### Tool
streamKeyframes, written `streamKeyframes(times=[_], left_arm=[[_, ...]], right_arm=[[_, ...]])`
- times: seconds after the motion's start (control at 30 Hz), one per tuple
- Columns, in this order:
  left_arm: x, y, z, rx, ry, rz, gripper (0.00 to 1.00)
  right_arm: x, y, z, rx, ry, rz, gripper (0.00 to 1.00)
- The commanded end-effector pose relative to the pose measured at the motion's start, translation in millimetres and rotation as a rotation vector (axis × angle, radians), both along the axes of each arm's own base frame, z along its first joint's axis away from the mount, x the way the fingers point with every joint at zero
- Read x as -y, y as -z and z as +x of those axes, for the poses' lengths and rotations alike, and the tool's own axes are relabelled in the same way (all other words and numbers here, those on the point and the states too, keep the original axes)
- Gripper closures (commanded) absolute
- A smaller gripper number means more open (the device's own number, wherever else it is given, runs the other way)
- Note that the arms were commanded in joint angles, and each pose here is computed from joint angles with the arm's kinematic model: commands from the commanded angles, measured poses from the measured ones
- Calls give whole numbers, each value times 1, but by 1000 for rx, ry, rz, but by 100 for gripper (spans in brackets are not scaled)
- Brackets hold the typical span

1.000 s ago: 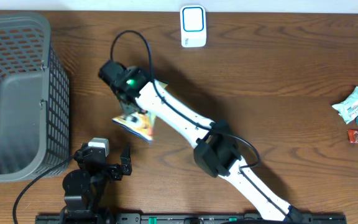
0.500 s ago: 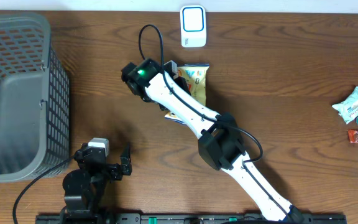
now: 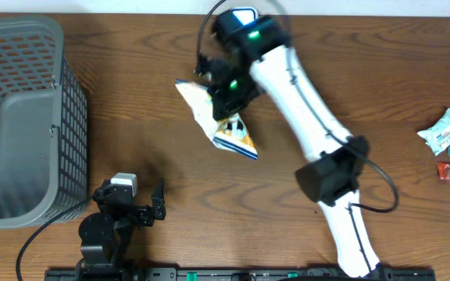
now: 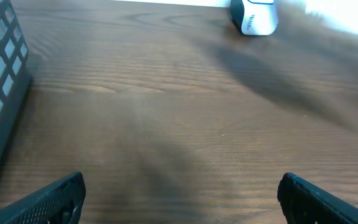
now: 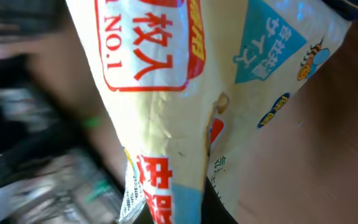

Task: Scan the item barcode
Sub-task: 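Move the right gripper left and grasp the printed snack bag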

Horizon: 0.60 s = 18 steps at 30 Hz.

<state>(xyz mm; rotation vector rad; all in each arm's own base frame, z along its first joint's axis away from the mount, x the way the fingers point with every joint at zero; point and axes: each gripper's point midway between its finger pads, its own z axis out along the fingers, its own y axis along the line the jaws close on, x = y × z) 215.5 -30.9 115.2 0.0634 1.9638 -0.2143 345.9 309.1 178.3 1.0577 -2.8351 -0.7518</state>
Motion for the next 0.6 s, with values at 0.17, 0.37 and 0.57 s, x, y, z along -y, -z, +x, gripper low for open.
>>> streamKeyframes(times=[0.17, 0.37, 0.57], left_arm=[[1, 10, -2, -29, 2, -7, 1], [1, 10, -2, -29, 2, -7, 1], [1, 10, -2, -29, 2, -7, 1]], right_arm=[[-48, -79, -32, -303, -100, 659, 99], [-68, -75, -58, -388, -170, 742, 99], [-79, -58, -79, -413, -249, 842, 99]])
